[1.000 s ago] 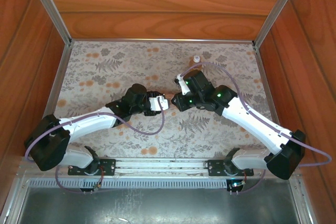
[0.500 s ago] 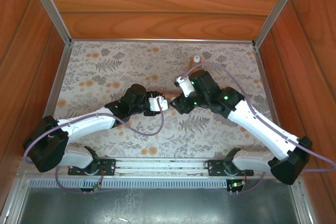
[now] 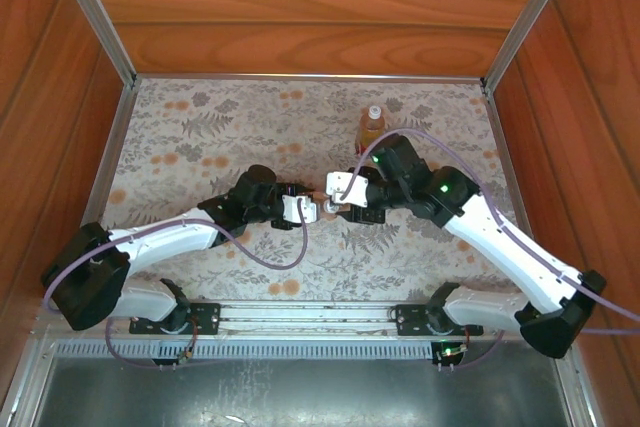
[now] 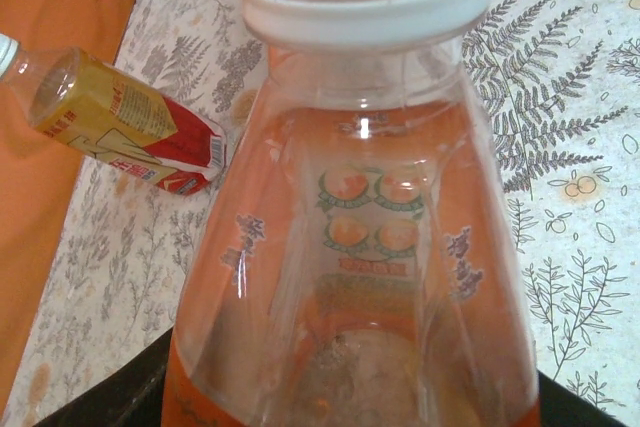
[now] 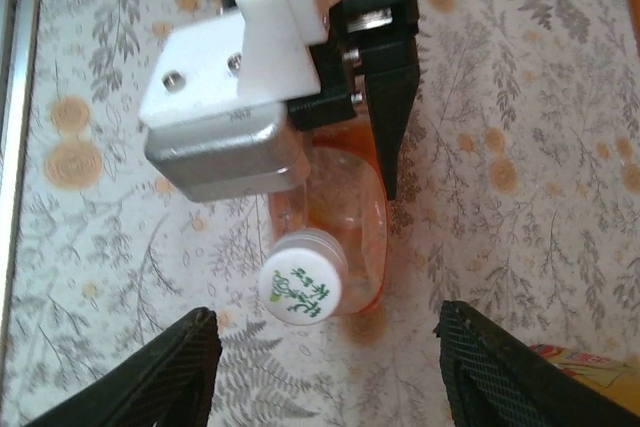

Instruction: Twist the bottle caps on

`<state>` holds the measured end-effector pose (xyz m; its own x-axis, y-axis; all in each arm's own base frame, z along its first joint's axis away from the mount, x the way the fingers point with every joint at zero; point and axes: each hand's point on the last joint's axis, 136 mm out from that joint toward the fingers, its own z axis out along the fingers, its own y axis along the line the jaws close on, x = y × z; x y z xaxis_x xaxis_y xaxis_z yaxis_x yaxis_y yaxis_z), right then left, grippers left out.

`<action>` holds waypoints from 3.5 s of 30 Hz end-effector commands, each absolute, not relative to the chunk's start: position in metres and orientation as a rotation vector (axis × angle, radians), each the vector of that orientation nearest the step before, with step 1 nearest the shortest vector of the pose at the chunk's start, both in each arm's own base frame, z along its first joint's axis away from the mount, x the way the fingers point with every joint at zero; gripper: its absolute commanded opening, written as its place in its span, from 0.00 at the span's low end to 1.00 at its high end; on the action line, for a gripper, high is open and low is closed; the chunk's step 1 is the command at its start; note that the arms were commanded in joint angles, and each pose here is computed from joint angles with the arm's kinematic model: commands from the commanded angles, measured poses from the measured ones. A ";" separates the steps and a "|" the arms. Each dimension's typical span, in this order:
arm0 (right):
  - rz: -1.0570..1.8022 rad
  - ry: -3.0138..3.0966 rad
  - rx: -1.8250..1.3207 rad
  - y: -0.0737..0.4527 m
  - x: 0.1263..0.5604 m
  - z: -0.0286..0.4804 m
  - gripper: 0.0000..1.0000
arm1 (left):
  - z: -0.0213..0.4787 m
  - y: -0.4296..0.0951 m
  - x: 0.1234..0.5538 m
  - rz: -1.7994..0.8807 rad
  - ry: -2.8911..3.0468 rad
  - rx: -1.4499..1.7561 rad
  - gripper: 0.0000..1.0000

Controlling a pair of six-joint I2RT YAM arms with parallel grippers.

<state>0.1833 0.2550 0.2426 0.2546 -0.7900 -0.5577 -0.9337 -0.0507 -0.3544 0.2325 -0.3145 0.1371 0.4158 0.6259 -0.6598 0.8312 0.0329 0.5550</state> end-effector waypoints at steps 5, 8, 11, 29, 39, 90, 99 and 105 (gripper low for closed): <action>0.176 1.483 -2.088 0.257 0.180 0.224 0.54 | 0.140 -0.315 0.225 -0.273 1.254 1.687 0.55; 0.180 1.495 -2.110 0.260 0.180 0.216 0.51 | 0.140 -0.315 0.225 -0.275 1.255 1.687 0.55; 0.187 1.498 -2.115 0.264 0.181 0.210 0.51 | 0.141 -0.317 0.225 -0.281 1.254 1.686 0.55; 0.249 1.533 -2.111 0.273 0.179 0.196 0.45 | 0.143 -0.319 0.223 -0.311 1.257 1.680 0.55; 0.246 1.566 -2.117 0.273 0.181 0.189 0.38 | 0.144 -0.319 0.222 -0.317 1.257 1.677 0.54; 0.211 1.482 -1.996 0.250 0.164 0.238 0.63 | 0.140 -0.308 0.221 -0.283 1.293 1.654 0.55; 0.123 1.434 -2.116 0.268 0.177 0.220 0.58 | 0.138 -0.306 0.221 -0.275 1.297 1.655 0.55; 0.150 1.444 -2.133 0.275 0.176 0.209 0.55 | 0.140 -0.304 0.222 -0.255 1.295 1.650 0.55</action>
<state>0.1788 0.2713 0.2080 0.3573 -0.8441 -0.3997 -0.9079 -0.2135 -0.3607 0.2271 -0.3044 0.1348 0.3890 0.6344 -0.6679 0.8367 0.0600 0.5443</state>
